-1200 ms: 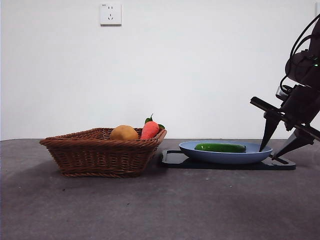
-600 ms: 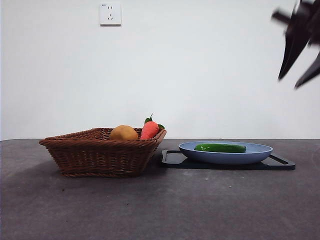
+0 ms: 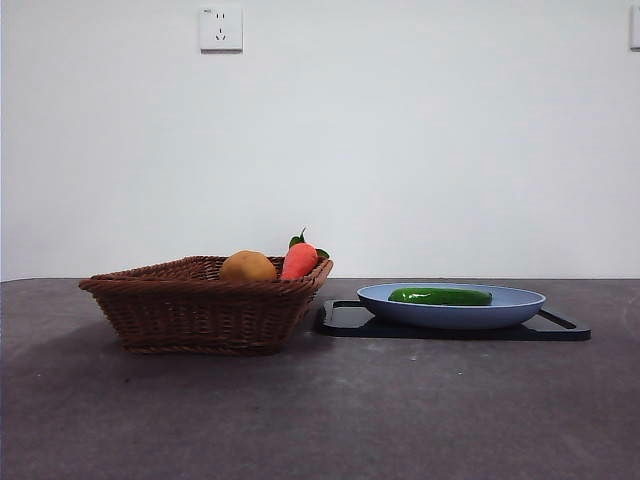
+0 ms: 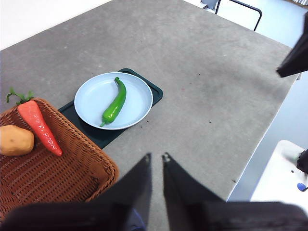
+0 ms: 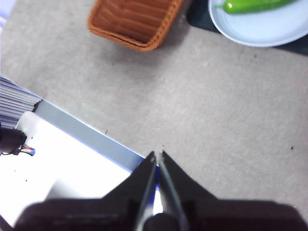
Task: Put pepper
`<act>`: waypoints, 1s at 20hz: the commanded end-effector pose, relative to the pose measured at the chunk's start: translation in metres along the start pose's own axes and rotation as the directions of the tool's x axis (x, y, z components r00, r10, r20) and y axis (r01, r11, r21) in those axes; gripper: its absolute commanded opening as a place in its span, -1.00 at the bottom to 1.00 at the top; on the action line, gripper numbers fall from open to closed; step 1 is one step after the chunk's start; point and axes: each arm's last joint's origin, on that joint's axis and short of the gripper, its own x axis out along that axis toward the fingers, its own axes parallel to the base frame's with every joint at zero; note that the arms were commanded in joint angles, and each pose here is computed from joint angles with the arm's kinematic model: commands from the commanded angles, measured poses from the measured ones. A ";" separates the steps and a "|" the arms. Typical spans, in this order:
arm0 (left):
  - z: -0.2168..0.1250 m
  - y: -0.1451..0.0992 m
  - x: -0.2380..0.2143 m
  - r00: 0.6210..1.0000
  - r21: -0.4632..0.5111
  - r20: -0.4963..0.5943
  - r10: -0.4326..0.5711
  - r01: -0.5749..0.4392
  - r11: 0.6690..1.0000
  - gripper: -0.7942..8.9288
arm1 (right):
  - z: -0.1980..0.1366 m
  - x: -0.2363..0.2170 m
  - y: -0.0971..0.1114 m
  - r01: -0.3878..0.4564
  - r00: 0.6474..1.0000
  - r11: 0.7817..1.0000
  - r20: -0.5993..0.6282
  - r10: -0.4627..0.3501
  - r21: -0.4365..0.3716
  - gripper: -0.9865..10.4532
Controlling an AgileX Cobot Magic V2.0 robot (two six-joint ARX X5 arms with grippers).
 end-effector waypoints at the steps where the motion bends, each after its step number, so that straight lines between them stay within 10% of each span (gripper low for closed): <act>1: 0.005 -0.001 -0.002 1.000 -0.002 0.017 -0.002 0.002 1.000 -0.82 | -0.001 -0.008 0.005 -0.004 0.999 1.000 0.035 0.005 -0.030 -0.82; 15: 0.008 -0.001 -0.002 0.998 0.054 0.055 0.000 -0.003 0.999 -0.82 | -0.004 -0.011 0.006 -0.002 0.999 1.000 0.047 0.001 0.011 -0.81; 20: 0.017 0.025 -0.028 0.935 0.046 0.223 0.276 -0.293 0.955 -0.82 | -0.004 -0.011 0.006 -0.002 0.999 1.000 0.047 0.002 0.011 -0.81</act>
